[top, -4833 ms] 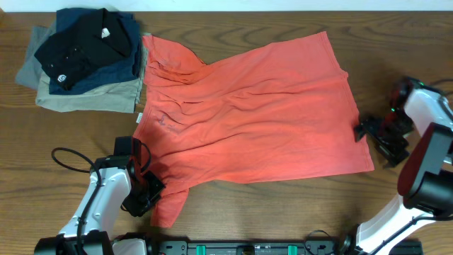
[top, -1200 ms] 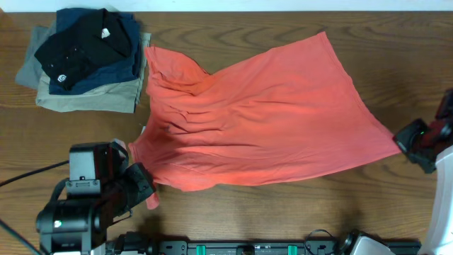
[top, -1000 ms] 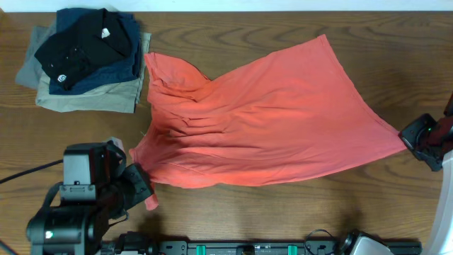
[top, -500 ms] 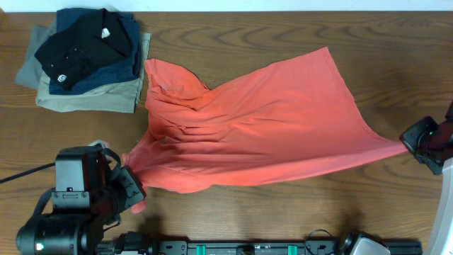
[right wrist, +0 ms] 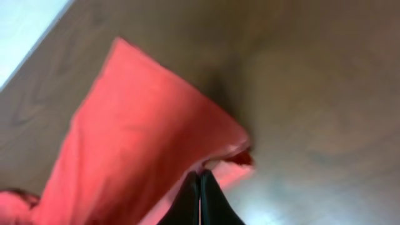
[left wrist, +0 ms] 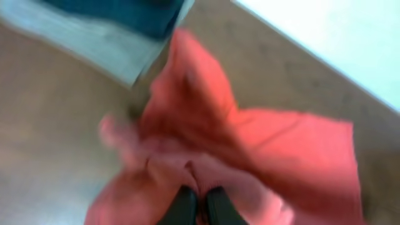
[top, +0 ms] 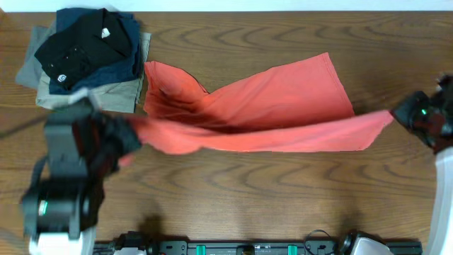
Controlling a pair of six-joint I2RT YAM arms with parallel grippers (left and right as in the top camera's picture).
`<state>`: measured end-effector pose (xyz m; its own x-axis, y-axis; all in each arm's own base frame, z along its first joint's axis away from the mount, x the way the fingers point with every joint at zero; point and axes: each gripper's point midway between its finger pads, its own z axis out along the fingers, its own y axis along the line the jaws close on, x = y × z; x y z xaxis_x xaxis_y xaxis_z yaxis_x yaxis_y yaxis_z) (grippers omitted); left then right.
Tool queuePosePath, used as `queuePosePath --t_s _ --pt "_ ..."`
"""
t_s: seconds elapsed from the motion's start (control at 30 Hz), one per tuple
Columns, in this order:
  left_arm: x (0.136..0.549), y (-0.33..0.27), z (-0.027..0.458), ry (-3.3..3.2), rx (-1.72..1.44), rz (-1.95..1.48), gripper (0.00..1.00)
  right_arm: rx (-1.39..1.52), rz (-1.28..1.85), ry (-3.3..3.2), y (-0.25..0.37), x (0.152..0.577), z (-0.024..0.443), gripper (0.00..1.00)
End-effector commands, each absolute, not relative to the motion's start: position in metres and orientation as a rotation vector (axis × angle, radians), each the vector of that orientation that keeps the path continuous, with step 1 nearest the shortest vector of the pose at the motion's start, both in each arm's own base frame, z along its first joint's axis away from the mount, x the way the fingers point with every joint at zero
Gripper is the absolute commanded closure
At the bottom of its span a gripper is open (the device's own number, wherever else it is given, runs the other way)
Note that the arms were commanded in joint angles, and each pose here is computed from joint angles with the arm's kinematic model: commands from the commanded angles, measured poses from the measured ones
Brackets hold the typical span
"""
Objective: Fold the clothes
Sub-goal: 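Lift the front hem with both grippers and swing it toward the back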
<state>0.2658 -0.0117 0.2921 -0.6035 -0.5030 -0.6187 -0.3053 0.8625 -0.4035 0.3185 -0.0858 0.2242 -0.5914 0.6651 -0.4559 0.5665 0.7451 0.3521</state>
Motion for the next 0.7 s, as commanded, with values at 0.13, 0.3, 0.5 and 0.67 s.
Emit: queuePosePath --t_s 0.13,0.3,0.5,0.67 --pt "0.363 -0.009 0.325 2.1 -0.51 -0.319 0.94 0.67 0.392 2.145 -0.054 0.386 0.303 0.99" --pt "0.375 -0.009 0.43 1.891 -0.358 -0.298 0.94 0.583 0.334 1.873 -0.076 0.379 0.432 0.99" --pt "0.326 -0.008 0.576 1.556 -0.243 -0.29 0.94 0.568 0.198 1.656 -0.104 0.319 0.54 0.99" --pt "0.317 -0.008 0.565 1.63 -0.255 -0.285 0.94 0.587 0.156 1.739 -0.108 0.31 0.523 0.99"
